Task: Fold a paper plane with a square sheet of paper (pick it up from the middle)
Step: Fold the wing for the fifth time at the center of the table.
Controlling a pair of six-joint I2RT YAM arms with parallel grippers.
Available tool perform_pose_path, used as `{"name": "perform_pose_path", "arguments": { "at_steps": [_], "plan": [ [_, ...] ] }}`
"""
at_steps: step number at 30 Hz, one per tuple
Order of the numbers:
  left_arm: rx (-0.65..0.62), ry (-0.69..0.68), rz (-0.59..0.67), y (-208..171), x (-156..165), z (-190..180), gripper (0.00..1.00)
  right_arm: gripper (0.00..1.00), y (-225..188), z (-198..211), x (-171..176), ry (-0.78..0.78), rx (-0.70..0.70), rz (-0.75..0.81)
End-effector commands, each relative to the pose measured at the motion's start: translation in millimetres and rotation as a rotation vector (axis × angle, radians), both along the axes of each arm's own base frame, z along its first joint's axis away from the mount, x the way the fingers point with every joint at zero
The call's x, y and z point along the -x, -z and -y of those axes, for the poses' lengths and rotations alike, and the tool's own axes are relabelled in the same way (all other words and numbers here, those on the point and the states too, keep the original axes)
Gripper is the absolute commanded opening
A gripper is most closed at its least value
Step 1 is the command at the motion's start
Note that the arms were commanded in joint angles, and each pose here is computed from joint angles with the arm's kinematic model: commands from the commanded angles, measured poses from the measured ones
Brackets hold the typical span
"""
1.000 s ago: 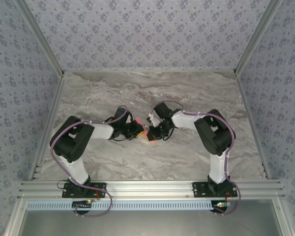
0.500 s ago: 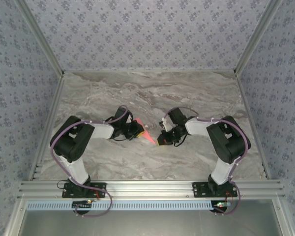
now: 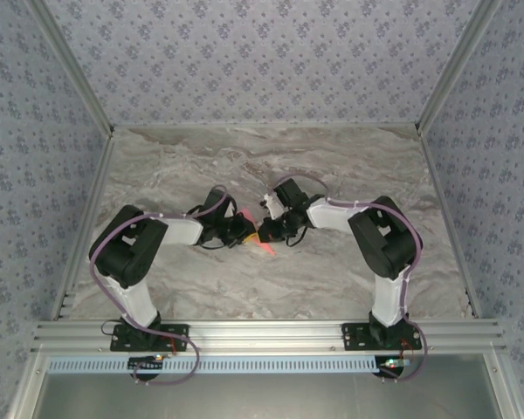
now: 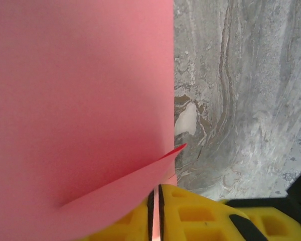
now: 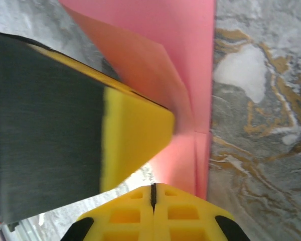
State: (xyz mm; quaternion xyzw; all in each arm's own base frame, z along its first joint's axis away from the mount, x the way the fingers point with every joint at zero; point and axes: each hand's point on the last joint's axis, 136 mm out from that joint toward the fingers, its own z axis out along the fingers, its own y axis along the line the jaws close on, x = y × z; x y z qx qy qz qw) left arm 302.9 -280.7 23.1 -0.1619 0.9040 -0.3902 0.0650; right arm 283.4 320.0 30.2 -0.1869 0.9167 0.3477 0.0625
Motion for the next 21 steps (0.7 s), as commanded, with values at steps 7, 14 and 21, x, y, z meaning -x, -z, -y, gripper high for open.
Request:
{"name": "perform_pose_path", "arguments": {
  "at_steps": [7, 14, 21],
  "plan": [
    [0.016, 0.075, 0.183, -41, -21, 3, 0.19, 0.00, 42, 28, 11, 0.025, 0.157, -0.060],
    [-0.073, 0.170, 0.291, -40, -19, -15, 0.22, 0.00, 48, 37, 16, 0.022, 0.178, -0.083],
    [-0.172, 0.228, 0.362, -28, -28, -30, 0.23, 0.00, 49, 38, 21, 0.000, 0.182, -0.096]
  ]
}}
